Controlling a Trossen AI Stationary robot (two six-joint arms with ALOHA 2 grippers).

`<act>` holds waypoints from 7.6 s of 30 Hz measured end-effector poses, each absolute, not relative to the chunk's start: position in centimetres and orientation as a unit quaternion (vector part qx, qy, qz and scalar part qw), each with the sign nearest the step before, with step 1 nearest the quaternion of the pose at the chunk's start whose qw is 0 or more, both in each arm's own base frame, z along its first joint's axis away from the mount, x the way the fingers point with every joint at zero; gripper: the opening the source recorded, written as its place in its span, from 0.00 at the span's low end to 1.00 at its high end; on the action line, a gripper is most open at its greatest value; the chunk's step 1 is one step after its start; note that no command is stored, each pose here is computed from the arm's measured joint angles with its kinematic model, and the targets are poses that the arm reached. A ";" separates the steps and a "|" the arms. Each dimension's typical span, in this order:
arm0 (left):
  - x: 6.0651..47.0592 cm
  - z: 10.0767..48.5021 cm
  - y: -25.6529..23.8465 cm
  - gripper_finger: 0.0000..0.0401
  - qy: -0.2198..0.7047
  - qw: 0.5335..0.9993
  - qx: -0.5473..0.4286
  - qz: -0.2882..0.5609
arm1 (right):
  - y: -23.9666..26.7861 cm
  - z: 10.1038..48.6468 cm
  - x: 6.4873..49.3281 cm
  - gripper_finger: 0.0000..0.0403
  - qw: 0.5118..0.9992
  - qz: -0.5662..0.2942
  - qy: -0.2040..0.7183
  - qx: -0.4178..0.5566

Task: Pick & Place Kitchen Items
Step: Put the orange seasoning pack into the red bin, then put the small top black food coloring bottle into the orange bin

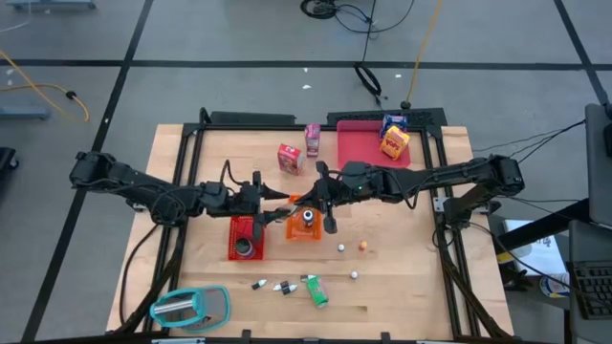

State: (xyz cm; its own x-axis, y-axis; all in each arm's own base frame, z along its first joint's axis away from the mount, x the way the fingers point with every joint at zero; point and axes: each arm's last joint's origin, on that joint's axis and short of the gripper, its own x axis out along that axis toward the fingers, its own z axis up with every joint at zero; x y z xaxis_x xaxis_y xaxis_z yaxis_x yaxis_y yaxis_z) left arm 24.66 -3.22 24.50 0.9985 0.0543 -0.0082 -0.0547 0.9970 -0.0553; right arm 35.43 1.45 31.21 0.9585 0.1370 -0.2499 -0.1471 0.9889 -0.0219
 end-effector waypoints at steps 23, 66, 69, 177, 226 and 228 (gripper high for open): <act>24.7 24.5 -3.2 0.02 0.003 0.999 -0.010 0.034 | 1.4 31.1 35.4 0.00 0.988 0.071 0.132 -0.020; 14.4 24.7 -11.2 0.01 0.167 0.975 -0.144 -0.032 | 1.4 30.1 35.1 0.20 0.980 0.075 0.182 -0.031; 14.6 23.7 -12.1 0.01 0.182 0.974 -0.134 -0.015 | 1.4 30.1 35.1 0.21 0.980 0.075 0.182 -0.031; 15.1 16.5 -14.0 0.00 0.132 0.988 -0.044 0.066 | 1.4 29.9 35.0 0.20 0.977 0.077 0.195 -0.041; 15.1 19.2 -14.8 0.33 0.032 0.995 -0.009 0.090 | 5.7 27.2 33.1 0.20 0.936 0.133 0.326 -0.026; 15.1 19.2 -14.8 0.33 0.032 0.995 -0.010 0.090 | 6.7 26.4 32.6 0.19 0.927 0.146 0.345 -0.026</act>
State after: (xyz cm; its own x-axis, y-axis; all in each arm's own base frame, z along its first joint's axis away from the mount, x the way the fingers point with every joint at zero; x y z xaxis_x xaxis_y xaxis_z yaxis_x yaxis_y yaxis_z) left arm 15.05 -14.78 19.23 0.9820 0.1777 -0.0647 -0.1789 0.9838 -0.0133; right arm 32.59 6.69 26.42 0.7190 0.2524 -0.6475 -0.2881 0.9562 0.0528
